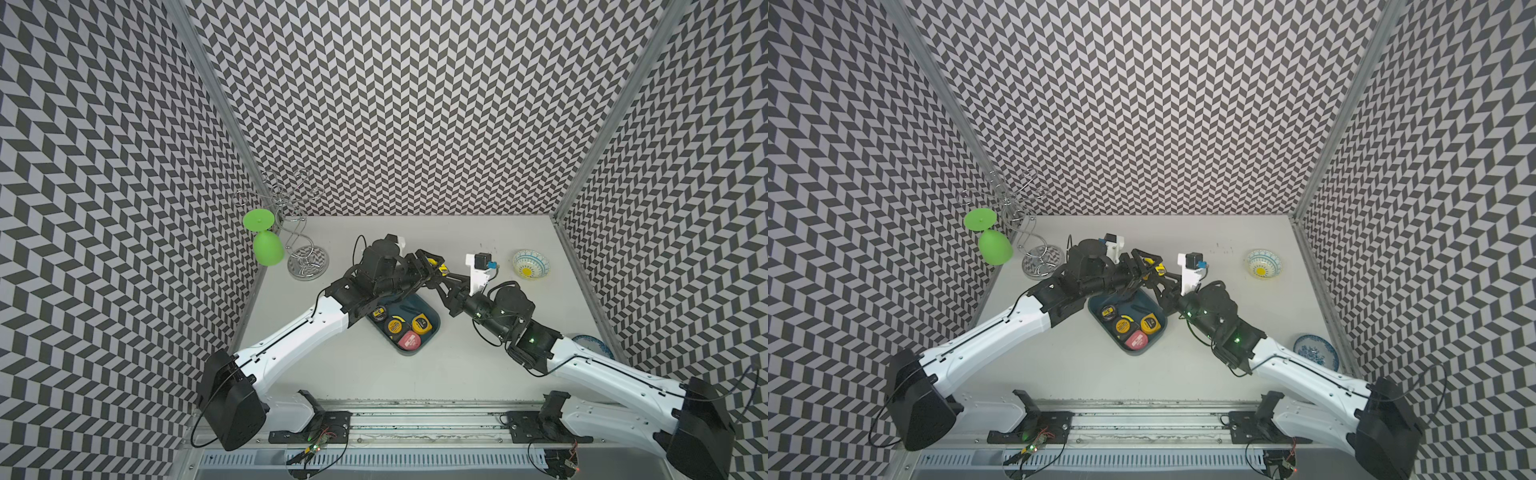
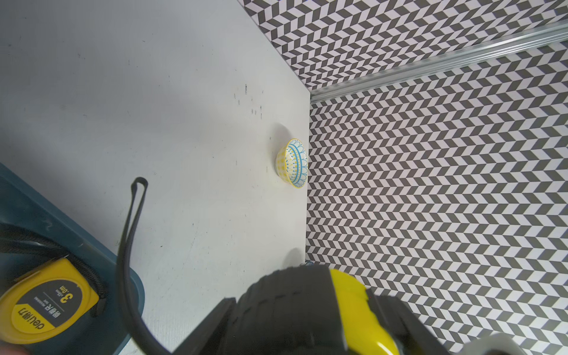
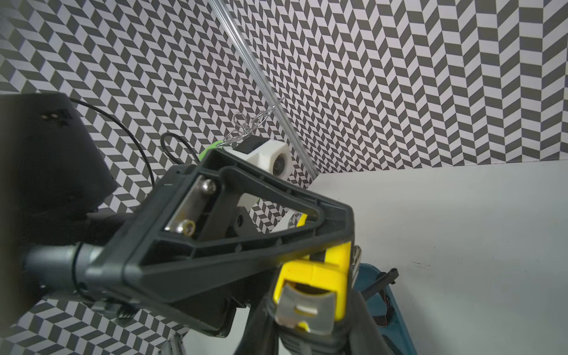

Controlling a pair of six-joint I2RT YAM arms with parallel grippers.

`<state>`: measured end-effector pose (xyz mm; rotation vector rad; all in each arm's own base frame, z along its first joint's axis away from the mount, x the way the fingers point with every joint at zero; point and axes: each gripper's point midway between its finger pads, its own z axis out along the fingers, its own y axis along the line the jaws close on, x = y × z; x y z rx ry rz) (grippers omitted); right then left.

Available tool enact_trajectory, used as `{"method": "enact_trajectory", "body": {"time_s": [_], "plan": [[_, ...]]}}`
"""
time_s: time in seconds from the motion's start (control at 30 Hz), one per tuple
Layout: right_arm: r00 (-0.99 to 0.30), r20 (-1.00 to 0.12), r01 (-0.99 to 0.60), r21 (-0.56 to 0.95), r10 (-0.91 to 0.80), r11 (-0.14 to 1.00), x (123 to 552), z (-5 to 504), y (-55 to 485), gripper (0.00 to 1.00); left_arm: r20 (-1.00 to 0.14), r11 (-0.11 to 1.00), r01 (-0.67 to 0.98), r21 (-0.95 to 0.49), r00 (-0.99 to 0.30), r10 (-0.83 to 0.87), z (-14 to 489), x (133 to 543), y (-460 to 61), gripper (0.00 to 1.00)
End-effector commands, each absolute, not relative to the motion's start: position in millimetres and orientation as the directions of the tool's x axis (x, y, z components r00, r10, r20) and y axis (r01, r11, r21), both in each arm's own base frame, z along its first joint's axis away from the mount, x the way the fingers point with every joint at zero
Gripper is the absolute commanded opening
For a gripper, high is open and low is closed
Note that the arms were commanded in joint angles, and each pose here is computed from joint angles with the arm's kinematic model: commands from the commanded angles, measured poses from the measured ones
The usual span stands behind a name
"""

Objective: Take the tape measure out of the storage box
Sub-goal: Place the tape measure at the center of the board.

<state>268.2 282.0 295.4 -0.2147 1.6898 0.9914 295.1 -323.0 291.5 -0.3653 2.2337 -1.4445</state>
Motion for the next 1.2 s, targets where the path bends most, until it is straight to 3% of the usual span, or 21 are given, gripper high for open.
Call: {"method": "enact_trajectory", "body": {"time_s": [0.0,0.13,0.17,0.43,0.63,1.17], "plan": [[-0.359,-0.837,-0.594,0.546,0.413,0.591,269.3,316.7,282.0,0.03,-0.275,0.329,0.134,-0.935,-0.859,-0.432,324.6,293.2,-334.3,0.09],[-0.343,-0.829,-0.549,0.558,0.441,0.623,274.5,314.0,270.4,0.0,-0.324,0.361,0.171,-0.917,-0.848,-0.419,324.2,296.5,-332.8,0.87],[-0.331,-0.83,-0.544,0.556,0.448,0.629,275.9,314.7,266.1,0.0,-0.339,0.378,0.177,-0.909,-0.843,-0.419,323.4,298.2,-330.4,0.99],[-0.383,-0.779,-0.472,0.626,0.496,0.62,300.5,294.6,223.8,0.0,-0.514,0.637,0.201,-0.744,-0.782,-0.353,293.2,312.1,-283.7,1.0],[-0.476,-0.69,-0.376,0.72,0.545,0.583,322.6,251.5,190.9,0.0,-0.547,0.774,0.167,-0.611,-0.795,-0.26,255.5,315.5,-250.5,1.0],[-0.69,-0.377,-0.026,0.866,0.618,0.499,346.7,115.7,127.1,0.0,-0.513,0.86,0.145,-0.489,-0.845,-0.15,205.4,313.2,-240.1,1.0]]}}
